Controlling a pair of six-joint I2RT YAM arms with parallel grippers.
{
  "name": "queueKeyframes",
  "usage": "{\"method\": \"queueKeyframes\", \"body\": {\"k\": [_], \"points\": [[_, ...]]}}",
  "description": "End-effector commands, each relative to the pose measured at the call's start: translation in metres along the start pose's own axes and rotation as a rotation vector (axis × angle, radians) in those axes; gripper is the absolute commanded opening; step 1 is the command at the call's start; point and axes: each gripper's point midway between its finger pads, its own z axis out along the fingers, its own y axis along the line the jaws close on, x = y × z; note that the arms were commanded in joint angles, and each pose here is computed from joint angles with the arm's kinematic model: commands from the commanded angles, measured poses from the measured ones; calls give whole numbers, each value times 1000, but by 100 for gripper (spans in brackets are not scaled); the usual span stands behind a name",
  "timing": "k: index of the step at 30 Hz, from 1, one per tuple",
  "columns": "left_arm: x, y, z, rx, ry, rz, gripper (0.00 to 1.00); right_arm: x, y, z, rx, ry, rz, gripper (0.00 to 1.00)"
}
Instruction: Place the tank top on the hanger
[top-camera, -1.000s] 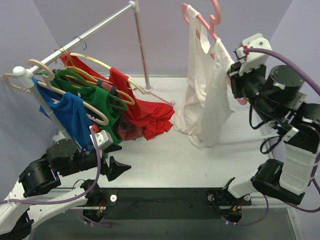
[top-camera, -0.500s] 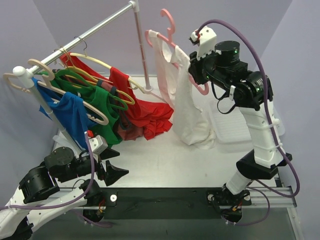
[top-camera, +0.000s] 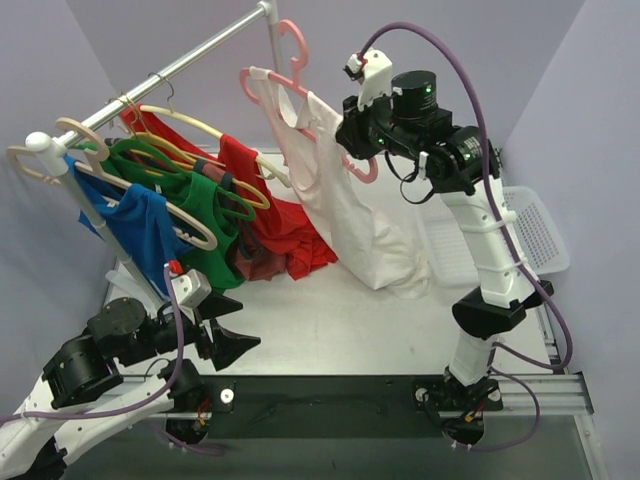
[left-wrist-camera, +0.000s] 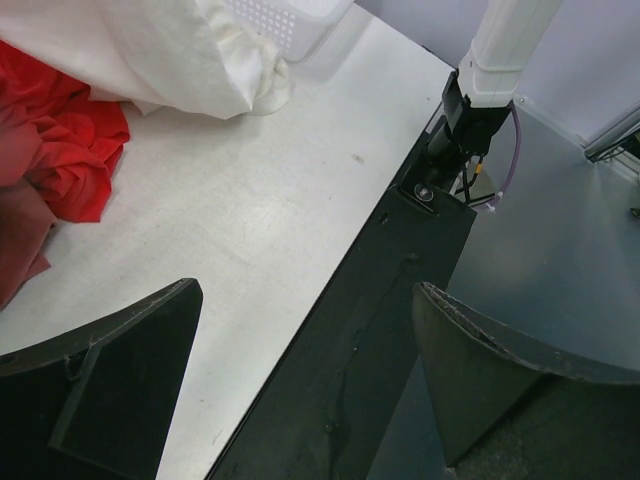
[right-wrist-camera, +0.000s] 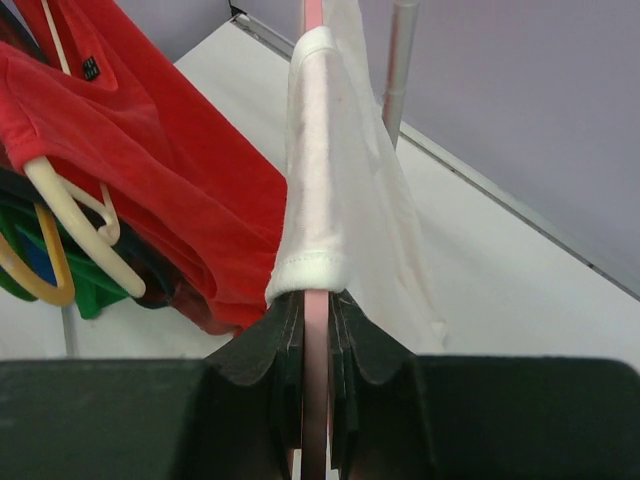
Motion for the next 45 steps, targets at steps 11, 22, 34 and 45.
{"method": "queueKeyframes", "body": {"k": [11,22,34,45], "points": [[-13,3,-1,-16,-101,-37,97,-89,34,62,-151,-366,78,0],[-4,5,9,-10,-99,-53,97,-88,56,87,-211,-389,84,0],[-1,4,8,0,-110,-71,97,-68,67,108,-245,-334,84,0],[-5,-2,4,17,-111,-108,97,-39,62,117,-212,-227,109,18]]}}
